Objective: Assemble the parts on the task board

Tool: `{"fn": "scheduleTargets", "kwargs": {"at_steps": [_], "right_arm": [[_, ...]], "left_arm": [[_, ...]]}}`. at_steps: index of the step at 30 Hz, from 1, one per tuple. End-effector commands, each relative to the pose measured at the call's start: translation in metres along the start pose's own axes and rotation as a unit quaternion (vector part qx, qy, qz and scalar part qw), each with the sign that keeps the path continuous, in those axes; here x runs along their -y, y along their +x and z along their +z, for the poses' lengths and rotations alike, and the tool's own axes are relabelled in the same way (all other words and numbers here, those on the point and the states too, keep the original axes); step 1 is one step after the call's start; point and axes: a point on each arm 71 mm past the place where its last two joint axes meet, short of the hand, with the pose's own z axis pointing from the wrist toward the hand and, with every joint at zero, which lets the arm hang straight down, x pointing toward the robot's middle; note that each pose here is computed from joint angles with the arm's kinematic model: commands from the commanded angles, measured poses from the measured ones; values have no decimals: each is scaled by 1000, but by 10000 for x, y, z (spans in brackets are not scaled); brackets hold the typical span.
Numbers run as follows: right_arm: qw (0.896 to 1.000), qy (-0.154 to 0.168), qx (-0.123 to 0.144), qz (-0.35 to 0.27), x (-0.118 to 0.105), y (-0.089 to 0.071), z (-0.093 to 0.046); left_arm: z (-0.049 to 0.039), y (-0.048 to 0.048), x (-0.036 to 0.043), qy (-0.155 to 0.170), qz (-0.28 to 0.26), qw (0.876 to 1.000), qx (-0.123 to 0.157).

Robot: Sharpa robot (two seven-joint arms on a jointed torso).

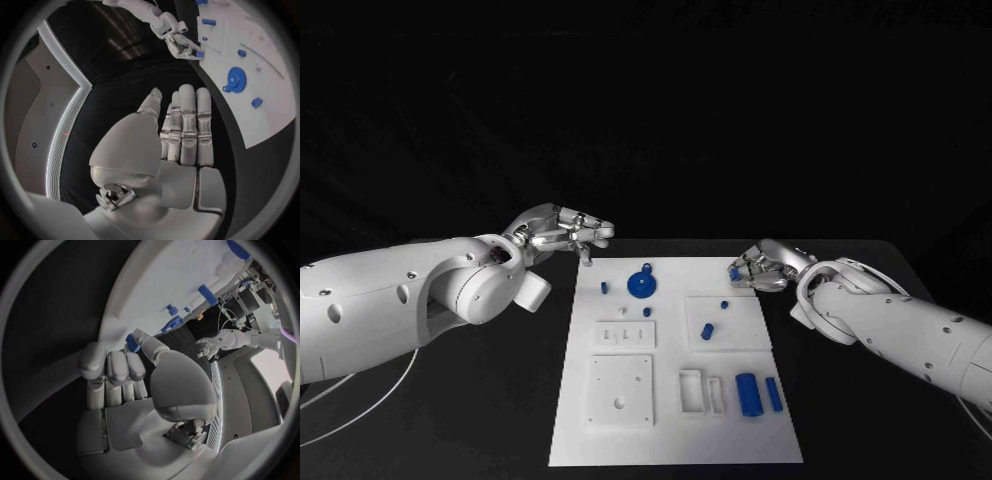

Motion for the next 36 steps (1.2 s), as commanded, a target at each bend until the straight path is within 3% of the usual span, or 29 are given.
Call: {"fn": "scheduleTargets", "kwargs": {"at_steps": [1, 13, 20, 24, 36], "right_arm": [[1000, -3, -1, -11, -99, -61, 16], [999, -38, -26, -25, -686, -172, 127], [998, -42, -31, -36, -1010, -98, 209], [998, -43, -33, -36, -1125, -42, 245], [997, -46, -44, -39, -1419, 151, 331]], "left_arm": [[35, 29, -29, -29, 12, 999, -10], [246, 136, -101, -113, 56, 991, -38], [359, 288, -185, -216, 84, 972, -31], [399, 370, -196, -253, 98, 962, -32], [537, 572, -154, -286, 159, 945, -26]]}}
